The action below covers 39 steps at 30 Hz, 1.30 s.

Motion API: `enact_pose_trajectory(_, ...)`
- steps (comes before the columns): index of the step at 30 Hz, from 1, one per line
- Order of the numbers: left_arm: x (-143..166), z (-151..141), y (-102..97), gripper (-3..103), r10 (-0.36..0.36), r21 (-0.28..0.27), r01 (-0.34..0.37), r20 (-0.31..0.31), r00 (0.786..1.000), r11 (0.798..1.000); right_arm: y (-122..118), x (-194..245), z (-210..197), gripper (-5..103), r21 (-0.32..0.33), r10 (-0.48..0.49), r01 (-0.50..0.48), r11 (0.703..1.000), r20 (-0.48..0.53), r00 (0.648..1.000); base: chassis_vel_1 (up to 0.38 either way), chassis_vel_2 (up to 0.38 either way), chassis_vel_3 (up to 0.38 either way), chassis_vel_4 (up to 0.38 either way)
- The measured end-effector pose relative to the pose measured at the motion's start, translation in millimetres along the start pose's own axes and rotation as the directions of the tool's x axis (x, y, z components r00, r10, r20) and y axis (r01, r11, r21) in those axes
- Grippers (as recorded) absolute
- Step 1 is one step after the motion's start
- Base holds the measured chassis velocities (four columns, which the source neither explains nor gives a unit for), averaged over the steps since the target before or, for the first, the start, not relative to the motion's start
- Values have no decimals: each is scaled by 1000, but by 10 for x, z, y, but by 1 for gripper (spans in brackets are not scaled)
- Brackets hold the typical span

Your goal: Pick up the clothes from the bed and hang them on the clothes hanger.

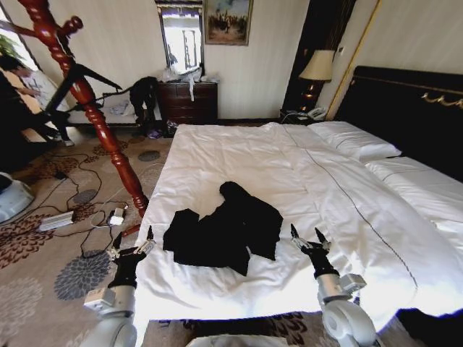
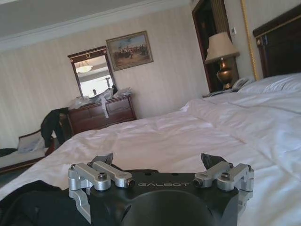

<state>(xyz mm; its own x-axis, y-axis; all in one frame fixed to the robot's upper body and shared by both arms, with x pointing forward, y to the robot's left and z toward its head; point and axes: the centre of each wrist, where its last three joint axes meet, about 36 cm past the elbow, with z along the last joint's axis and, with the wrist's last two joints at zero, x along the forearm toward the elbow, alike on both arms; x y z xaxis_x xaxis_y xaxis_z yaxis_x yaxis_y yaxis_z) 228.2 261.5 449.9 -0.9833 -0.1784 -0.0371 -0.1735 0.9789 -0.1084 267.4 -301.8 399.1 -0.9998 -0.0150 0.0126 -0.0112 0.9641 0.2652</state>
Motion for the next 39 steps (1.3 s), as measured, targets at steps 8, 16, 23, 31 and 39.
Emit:
enact_pose_trajectory(8, 27, 130, 6, 100, -10, -17, 10, -23, 1000, 1000, 77, -145, -34, 100, -163, -72, 59, 985, -76, 995, 0, 0, 0, 0)
enact_pose_trajectory(16, 89, 450, 134, 100, -78, -60, 73, -95, 992, 996, -174, -520, 182, 100, -54, -86, 79, 995, -140, 986, 0, 0, 0, 0)
enact_pose_trajectory(23, 102, 407, 125, 100, -80, -57, 75, -96, 992, 996, -407, -825, 70, 100, 149, -91, 105, 983, -97, 991, 0, 0, 0, 0)
enact_pose_trajectory(31, 60, 404, 110, 100, -92, -55, 86, -100, 991, 995, -356, -937, -8, 100, 315, -75, 119, 942, -149, 986, 0, 0, 0, 0)
enact_pose_trajectory(39, 21, 452, 142, 100, -114, -74, 107, -102, 988, 991, -191, -861, 229, 100, 363, -116, 204, 909, -250, 961, 0, 0, 0, 0)
